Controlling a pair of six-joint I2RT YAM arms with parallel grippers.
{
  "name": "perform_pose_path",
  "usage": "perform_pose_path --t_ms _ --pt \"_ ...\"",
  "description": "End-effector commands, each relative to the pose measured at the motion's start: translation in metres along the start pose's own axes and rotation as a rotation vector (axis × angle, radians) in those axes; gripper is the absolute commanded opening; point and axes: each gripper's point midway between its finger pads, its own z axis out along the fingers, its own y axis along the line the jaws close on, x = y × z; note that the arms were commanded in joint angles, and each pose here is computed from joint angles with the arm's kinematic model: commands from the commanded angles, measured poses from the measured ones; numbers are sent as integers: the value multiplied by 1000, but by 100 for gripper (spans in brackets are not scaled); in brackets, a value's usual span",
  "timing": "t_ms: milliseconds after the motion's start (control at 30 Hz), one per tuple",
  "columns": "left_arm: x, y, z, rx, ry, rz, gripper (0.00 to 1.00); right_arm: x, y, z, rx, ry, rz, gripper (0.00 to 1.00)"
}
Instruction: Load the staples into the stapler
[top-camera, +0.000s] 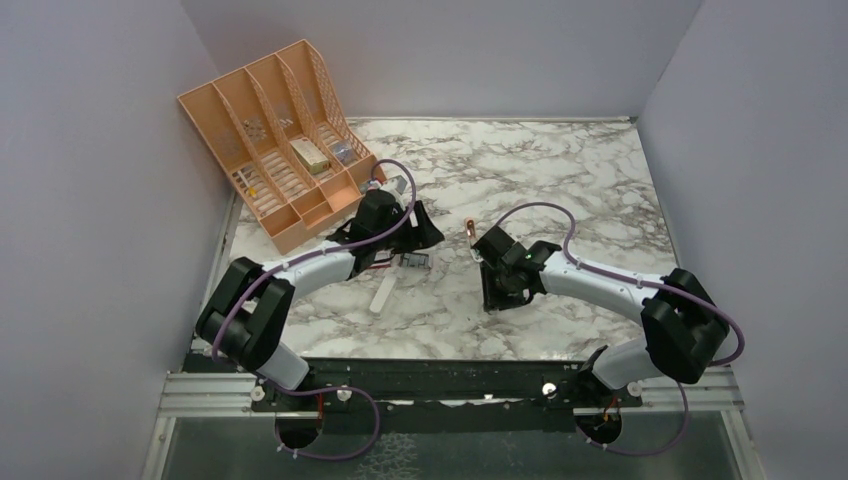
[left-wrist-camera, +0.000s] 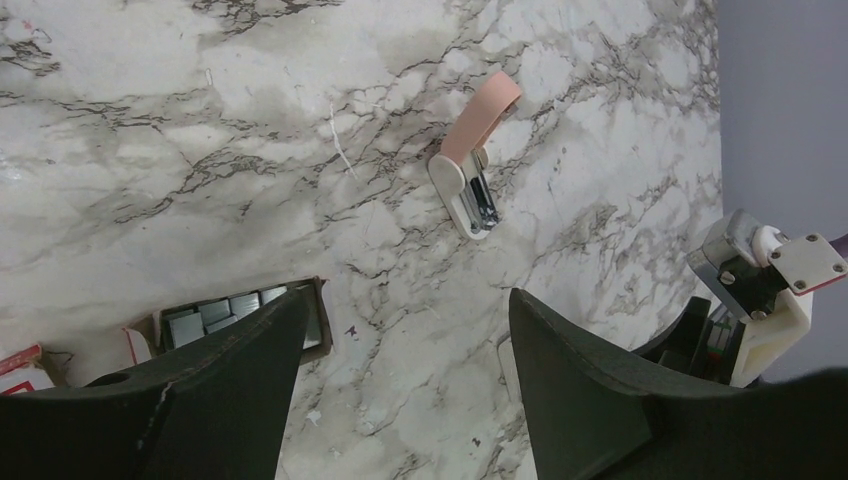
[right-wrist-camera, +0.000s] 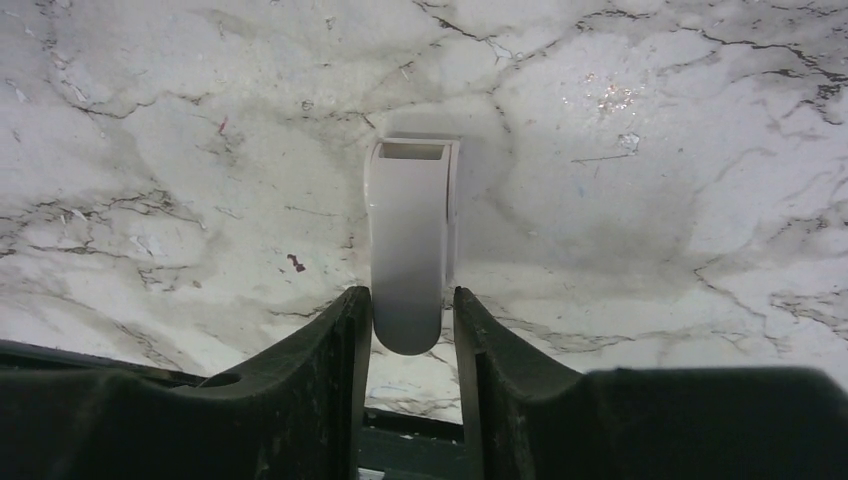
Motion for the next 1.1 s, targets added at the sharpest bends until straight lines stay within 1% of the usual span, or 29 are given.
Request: perform_pose_path --t_ms 0,67,133,200,267,400,500,533,600,700,833,1067 --pt "6 -6 1 49 17 -19 78 1 10 5 -46 11 38 35" --pt "7 -9 0 67 18 -23 83 2 9 6 -42 10 51 27" --pt "10 -12 0 85 25 -25 83 -2 9 5 -40 -9 57 22" --pt "15 -16 1 100 43 -24 83 -10 9 3 -33 -39 60 20" --pt "24 -20 1 118 64 -19 80 -19 10 2 -38 -59 67 20" --pt "40 -31 -1 154 91 -3 68 -36 17 5 -114 -63 104 19" --pt "48 -40 0 180 110 19 56 -42 22 6 -173 -50 135 19" --pt "52 -43 2 188 120 28 51 -43 21 7 -184 -46 149 19" --pt "59 -49 7 207 138 47 44 -43 20 7 -216 -35 187 18" --pt "70 -57 16 232 167 78 37 -44 13 8 -245 -40 249 17" --pt "84 -63 31 260 209 95 36 -48 5 5 -253 -58 278 16" --pt "101 -68 61 274 266 70 35 -56 0 -4 -265 -81 313 16"
